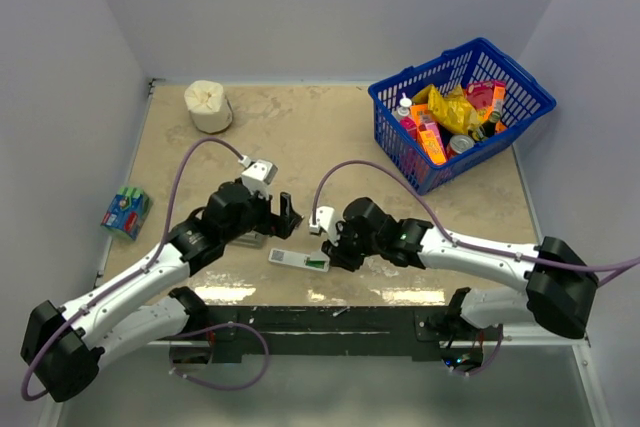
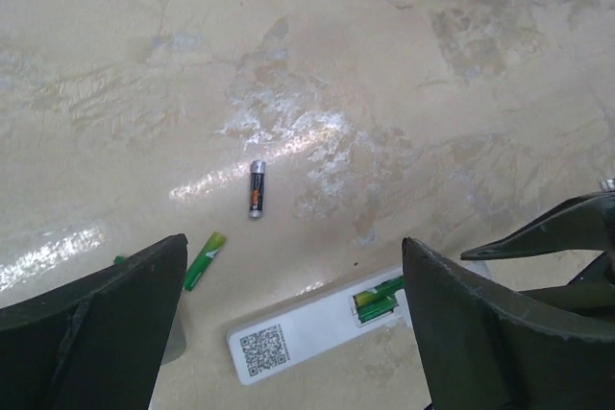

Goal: Load the batteries into the remote control
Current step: Adjust the remote control at the center of the board.

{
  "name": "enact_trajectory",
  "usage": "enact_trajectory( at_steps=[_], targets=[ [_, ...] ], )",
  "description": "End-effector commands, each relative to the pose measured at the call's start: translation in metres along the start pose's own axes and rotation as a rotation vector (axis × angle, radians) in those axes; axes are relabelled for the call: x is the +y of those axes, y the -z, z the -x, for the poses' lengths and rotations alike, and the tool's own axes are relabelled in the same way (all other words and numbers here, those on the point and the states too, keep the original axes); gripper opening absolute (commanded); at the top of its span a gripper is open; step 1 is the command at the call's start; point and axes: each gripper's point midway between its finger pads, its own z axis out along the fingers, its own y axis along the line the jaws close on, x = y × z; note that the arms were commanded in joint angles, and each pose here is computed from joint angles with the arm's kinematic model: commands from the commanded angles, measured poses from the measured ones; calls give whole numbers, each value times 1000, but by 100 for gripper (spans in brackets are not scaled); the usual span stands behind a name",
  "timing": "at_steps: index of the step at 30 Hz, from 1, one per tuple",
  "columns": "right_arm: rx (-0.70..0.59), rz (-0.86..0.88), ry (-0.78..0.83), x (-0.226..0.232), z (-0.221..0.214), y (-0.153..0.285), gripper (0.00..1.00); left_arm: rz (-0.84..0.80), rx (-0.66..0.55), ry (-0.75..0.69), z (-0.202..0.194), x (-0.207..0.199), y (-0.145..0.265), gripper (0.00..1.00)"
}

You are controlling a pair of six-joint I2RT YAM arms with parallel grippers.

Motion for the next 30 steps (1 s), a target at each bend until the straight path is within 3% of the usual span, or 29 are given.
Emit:
enact_trajectory(
  at_steps=[1, 6, 8, 16, 20, 24, 30],
  targets=[
    [-126, -114, -28, -16, 38, 17, 5, 124, 24, 89, 1, 17, 1, 96],
    [-171, -305, -79, -45, 50, 44, 4, 300, 191, 185, -21, 35, 0, 100],
    [-187, -371, -98, -55, 54, 55, 4, 335, 222, 293, -33, 33, 1, 100],
    [-316, -438, -134, -62, 72, 79, 4, 549, 316, 624, -99, 11, 10, 91],
    [-357, -416, -123, -58, 72, 81, 4, 699, 383, 684, -131, 10, 12, 79],
    [-371, -373, -105, -49, 70, 82, 4, 780, 359, 763, -140, 9, 9, 76],
    [-388, -356, -85, -43, 66, 92, 4, 769, 229, 872, -112, 2, -8, 73]
  ],
)
